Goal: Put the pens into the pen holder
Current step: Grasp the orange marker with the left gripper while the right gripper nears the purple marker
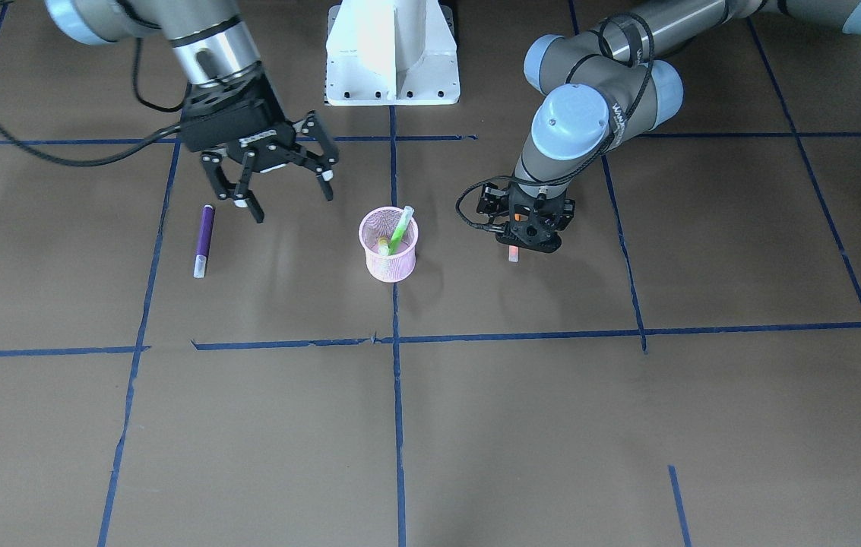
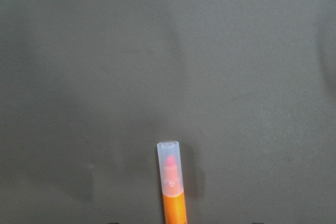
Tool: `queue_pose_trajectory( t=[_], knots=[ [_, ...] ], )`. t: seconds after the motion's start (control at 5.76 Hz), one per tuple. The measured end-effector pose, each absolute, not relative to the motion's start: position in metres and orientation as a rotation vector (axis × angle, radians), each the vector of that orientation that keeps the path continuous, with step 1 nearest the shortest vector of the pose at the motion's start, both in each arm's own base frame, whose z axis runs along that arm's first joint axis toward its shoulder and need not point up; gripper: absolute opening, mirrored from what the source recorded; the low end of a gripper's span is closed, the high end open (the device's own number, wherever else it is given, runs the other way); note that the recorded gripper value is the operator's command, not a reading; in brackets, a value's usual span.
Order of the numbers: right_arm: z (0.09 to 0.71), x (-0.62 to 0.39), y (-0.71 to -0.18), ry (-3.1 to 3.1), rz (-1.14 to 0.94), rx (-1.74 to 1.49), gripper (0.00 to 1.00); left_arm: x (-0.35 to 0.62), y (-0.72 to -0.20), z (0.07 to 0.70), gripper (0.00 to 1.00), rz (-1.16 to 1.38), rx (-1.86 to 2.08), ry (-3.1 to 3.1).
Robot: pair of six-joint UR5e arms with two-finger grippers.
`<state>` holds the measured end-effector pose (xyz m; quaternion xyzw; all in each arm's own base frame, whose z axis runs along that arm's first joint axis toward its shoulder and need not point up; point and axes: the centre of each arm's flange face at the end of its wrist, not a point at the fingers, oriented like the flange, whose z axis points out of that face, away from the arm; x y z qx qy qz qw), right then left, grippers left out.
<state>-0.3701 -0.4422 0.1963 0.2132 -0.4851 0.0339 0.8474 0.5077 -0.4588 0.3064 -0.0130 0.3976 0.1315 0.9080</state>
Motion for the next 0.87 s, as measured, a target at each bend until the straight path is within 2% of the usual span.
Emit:
queue_pose_trajectory(
  t=[0.35, 0.52, 0.69, 0.87],
  knots=[
    [0.224, -0.333, -0.462, -0.981, 0.075, 0.238, 0.97, 0.522, -0.469, 0.312, 0.7, 0.264, -0.058, 0.795],
    [0.234, -0.324, -0.466, -0.951, 0.069, 0.144, 0.96, 0.526, -0.472, 0.314, 0.62, 0.262, -0.063, 0.788],
    [0.243, -0.32, -0.467, -0.919, 0.051, 0.061, 0.94, 0.528, -0.474, 0.314, 0.61, 0.26, -0.064, 0.784],
    [0.253, -0.32, -0.466, -0.872, 0.025, -0.006, 0.94, 0.529, -0.475, 0.316, 0.56, 0.259, -0.067, 0.781]
  ],
)
